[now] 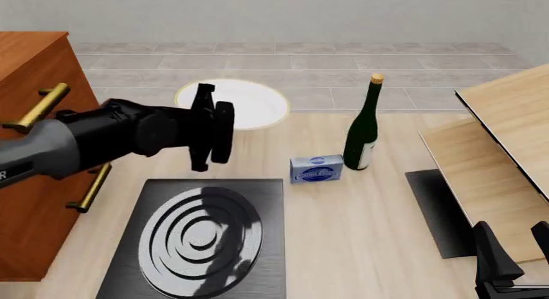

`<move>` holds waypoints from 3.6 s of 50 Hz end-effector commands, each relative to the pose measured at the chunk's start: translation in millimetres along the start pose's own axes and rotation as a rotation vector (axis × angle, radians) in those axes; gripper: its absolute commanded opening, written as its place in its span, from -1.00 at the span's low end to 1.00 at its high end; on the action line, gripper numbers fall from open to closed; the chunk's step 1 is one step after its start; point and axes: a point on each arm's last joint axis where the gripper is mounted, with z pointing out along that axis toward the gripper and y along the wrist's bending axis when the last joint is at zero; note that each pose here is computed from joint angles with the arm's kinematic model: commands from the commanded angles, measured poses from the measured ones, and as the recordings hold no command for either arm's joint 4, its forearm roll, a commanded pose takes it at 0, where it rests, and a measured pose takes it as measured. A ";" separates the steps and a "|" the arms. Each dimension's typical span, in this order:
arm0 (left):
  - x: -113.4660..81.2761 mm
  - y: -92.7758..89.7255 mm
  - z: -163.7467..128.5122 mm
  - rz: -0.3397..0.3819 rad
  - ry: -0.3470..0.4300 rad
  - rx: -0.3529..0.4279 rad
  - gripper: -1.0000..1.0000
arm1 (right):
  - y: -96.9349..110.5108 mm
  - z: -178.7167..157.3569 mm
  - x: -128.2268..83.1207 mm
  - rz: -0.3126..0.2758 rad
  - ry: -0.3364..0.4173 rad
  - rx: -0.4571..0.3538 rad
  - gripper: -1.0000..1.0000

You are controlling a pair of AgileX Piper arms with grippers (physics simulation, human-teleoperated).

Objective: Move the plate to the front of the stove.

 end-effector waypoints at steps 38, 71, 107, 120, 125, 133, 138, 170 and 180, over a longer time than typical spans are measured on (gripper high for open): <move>35.9 5.1 57.2 -0.072 0.079 0.032 -1.00 | 0.0 0.0 0.0 0.000 0.000 0.000 1.00; 47.4 -7.7 81.8 -0.111 0.100 0.067 -1.00 | 0.0 0.0 0.0 0.000 0.000 0.000 1.00; 53.3 -31.7 109.8 -0.145 0.113 0.120 -1.00 | 0.0 0.0 0.0 0.000 0.000 0.000 1.00; 54.6 -45.6 118.9 -0.154 0.116 0.147 -1.00 | 0.0 0.0 0.0 0.000 0.000 0.000 1.00; 54.5 -51.3 121.6 -0.161 0.117 0.156 -1.00 | 0.0 0.0 0.0 0.000 0.000 0.000 1.00; 56.2 -49.7 124.6 -0.173 0.120 0.152 -1.00 | 0.0 0.0 0.0 0.000 0.000 0.000 1.00; 58.7 -51.7 127.7 -0.174 0.124 0.157 -1.00 | 0.0 0.0 0.0 0.000 0.000 0.000 1.00; 66.1 -40.3 125.2 -0.179 0.136 0.138 1.00 | 0.0 0.0 0.0 0.000 0.000 0.000 1.00; 67.1 -39.4 121.7 -0.173 0.136 0.131 1.00 | 0.0 0.0 0.0 0.000 0.000 0.000 1.00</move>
